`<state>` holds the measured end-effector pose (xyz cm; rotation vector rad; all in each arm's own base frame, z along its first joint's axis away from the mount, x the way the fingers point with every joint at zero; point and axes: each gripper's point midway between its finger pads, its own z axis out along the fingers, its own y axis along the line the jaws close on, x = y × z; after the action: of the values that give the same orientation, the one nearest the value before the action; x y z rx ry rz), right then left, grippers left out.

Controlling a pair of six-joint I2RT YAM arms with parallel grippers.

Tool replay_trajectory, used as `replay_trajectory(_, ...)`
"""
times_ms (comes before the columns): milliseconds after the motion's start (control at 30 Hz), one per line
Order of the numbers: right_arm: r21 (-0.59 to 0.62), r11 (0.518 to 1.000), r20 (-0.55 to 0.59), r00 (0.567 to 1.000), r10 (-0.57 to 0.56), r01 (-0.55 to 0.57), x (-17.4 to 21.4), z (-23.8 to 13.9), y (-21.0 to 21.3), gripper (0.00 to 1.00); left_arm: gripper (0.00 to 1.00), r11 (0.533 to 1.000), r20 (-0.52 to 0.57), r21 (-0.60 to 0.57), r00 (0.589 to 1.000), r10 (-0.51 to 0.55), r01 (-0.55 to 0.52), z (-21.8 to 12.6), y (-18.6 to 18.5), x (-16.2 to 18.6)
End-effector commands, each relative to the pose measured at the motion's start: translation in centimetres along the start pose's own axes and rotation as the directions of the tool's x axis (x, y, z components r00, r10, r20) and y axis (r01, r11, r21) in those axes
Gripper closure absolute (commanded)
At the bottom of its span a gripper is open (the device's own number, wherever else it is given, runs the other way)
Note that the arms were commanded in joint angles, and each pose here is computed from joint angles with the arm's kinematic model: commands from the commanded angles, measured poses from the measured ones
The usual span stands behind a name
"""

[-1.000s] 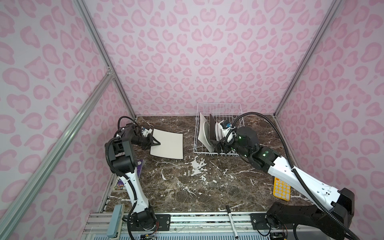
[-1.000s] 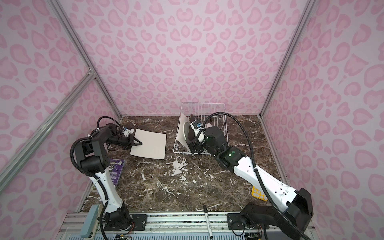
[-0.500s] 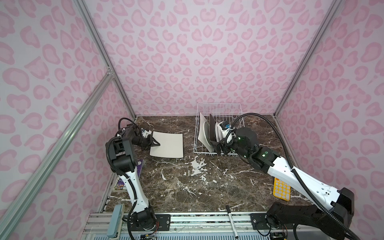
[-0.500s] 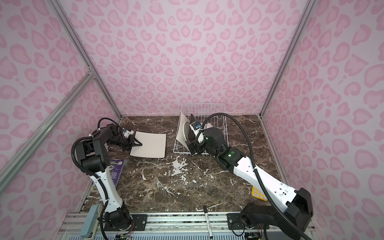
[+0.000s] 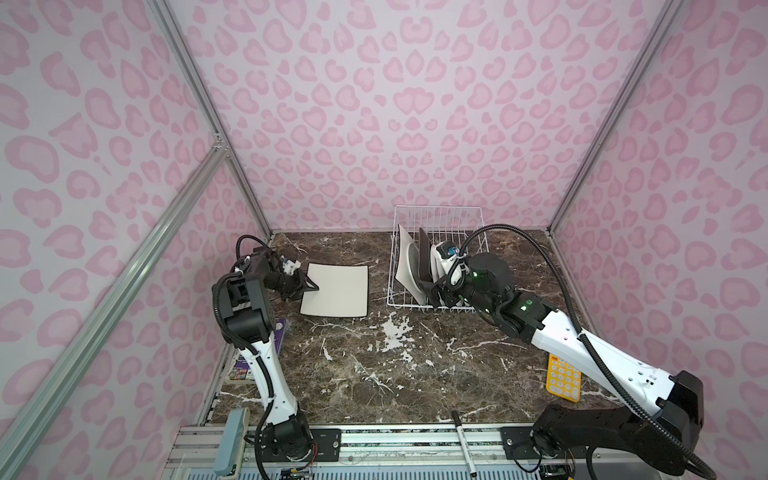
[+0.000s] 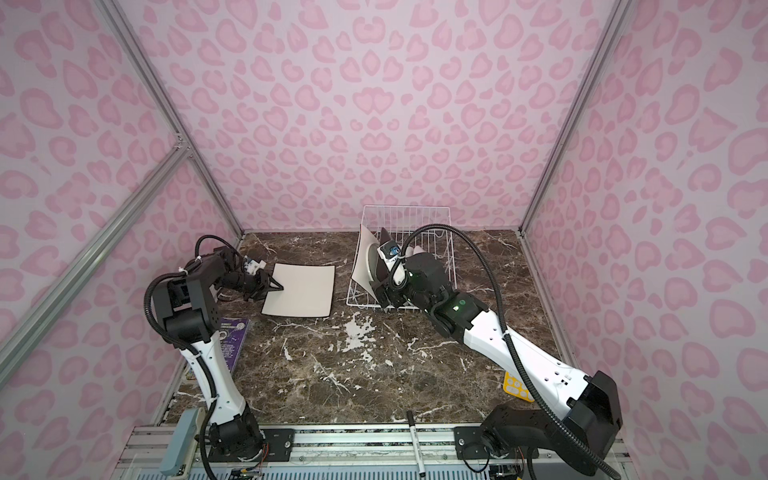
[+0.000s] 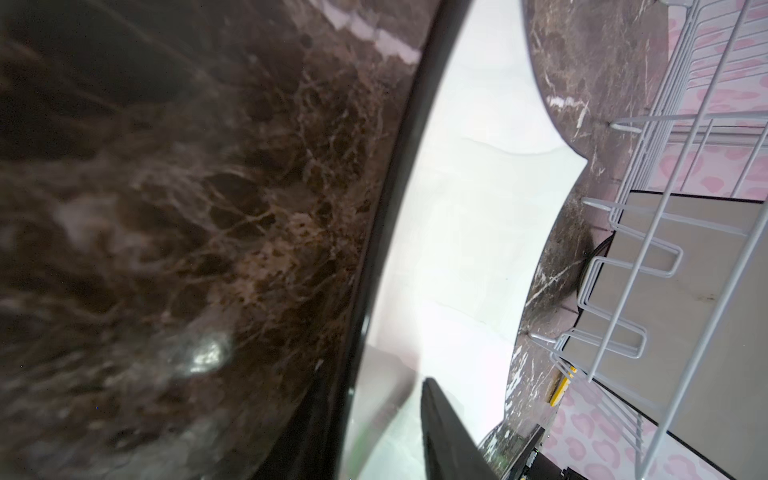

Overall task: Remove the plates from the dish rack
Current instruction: 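Open the left gripper to release the plate edge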

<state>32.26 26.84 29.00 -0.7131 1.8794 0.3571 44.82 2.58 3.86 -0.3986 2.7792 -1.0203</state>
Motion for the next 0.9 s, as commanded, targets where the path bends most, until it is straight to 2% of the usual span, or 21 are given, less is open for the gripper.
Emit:
replay_trajectory(0,0.021,1.000,0.004,1.000,-0.012,0.011,-0.1,-0.1,-0.3,0.01,0.59,0.999,0.002,0.049,1.000,0.007,-0.007,0.0,-0.8,-0.4)
replay_trajectory(333,0.031,0.999,0.013,1.000,-0.018,0.018,0.0,-0.5,-0.6,0.00,0.59,0.999,-0.005,0.044,1.000,0.019,-0.019,0.0,-0.7,-0.8)
replay_trajectory(467,0.037,0.999,0.016,1.000,-0.014,0.014,0.2,-0.7,-0.7,0.00,0.58,1.000,0.002,0.009,1.000,0.016,-0.016,-0.2,-0.4,-0.9)
replay_trajectory(600,0.047,0.999,0.015,1.000,-0.012,0.011,0.3,-0.9,-0.9,0.01,0.45,0.999,0.047,-0.037,0.999,0.021,-0.019,-1.4,-0.6,-1.3)
replay_trajectory(867,0.063,0.998,0.017,1.000,-0.001,0.000,0.4,-1.3,-1.2,0.01,0.30,0.999,0.174,-0.031,0.984,0.046,-0.042,-5.4,-4.2,-2.3)
